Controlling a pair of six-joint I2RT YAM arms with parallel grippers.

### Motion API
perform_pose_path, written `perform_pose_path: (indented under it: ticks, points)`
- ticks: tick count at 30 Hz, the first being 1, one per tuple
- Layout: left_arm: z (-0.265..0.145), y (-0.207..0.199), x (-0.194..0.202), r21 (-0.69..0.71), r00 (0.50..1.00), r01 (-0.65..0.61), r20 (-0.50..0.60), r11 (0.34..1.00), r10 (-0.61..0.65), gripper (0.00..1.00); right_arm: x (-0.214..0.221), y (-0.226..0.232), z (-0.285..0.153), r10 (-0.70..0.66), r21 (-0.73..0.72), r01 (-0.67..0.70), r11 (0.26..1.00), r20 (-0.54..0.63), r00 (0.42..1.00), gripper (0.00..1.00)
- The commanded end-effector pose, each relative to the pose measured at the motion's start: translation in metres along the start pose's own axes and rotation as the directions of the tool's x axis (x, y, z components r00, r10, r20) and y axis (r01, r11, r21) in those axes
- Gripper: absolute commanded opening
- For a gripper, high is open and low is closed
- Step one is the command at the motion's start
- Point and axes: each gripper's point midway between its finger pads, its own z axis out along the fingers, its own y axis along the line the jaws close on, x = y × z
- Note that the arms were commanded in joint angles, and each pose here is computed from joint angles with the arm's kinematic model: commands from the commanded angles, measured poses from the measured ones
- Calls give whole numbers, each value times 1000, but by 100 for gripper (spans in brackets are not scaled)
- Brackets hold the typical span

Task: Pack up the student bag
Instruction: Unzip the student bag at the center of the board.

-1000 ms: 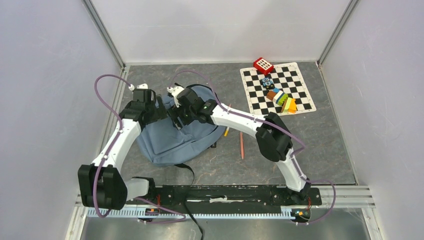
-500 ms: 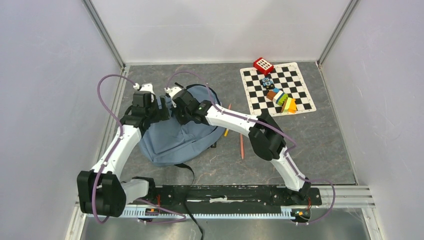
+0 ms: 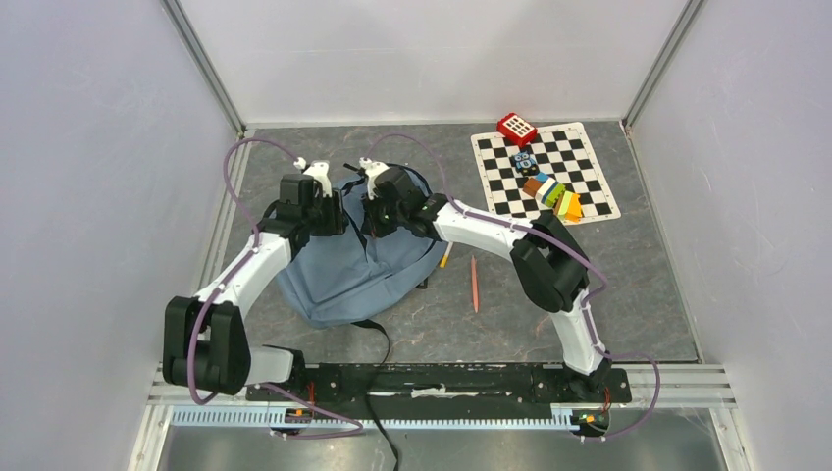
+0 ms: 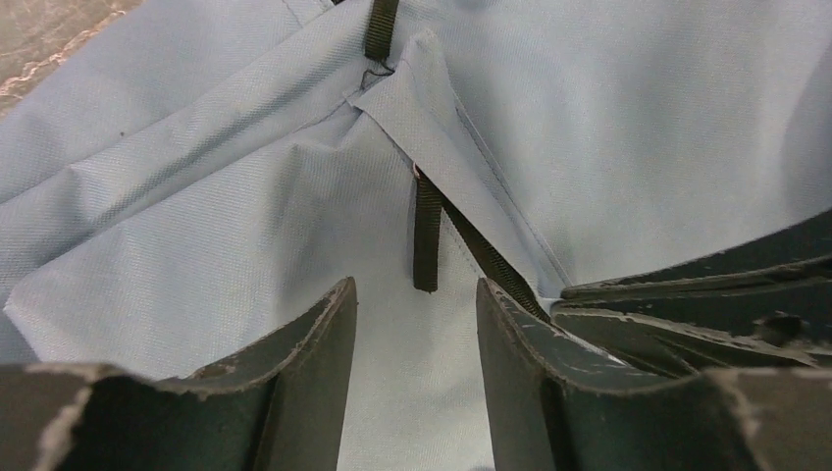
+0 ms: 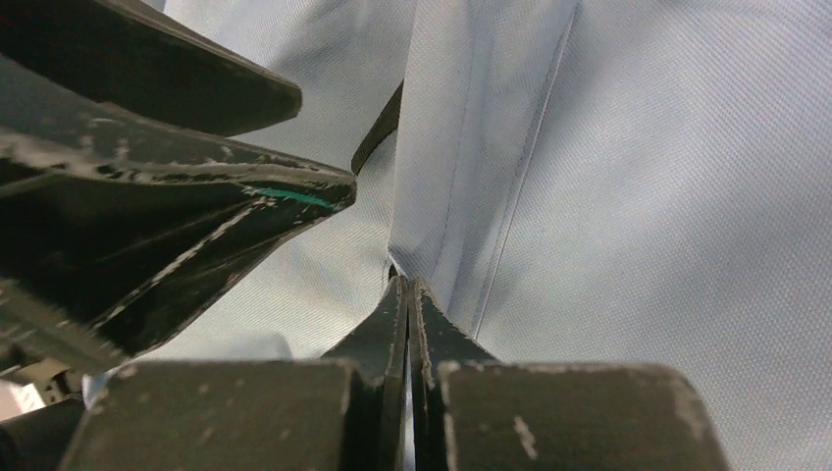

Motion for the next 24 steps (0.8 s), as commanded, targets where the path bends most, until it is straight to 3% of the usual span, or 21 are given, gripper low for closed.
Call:
perform_pose_path:
  ticks: [1, 10, 13, 17, 24]
  points:
    - [7, -3, -18, 0, 996, -76, 52, 997, 76, 51, -19, 5, -20, 59, -48, -56, 997, 61, 996, 0]
    - [28, -12, -9, -51, 987, -158, 21, 986, 159, 46, -14, 7, -24, 75, -80, -70, 994, 55, 996, 0]
    - [34, -4, -6, -133, 983, -183, -3, 974, 184, 34, -10, 7, -25, 76, -85, -72, 994, 45, 996, 0]
    - [36, -8, -1, -157, 978, -208, -16, 966, 208, 5, -5, 6, -25, 87, -92, -83, 992, 40, 995, 0]
    - [16, -39, 29, -68, 970, -236, -72, 970, 231, 2, -10, 5, -21, 111, -83, -106, 991, 64, 992, 0]
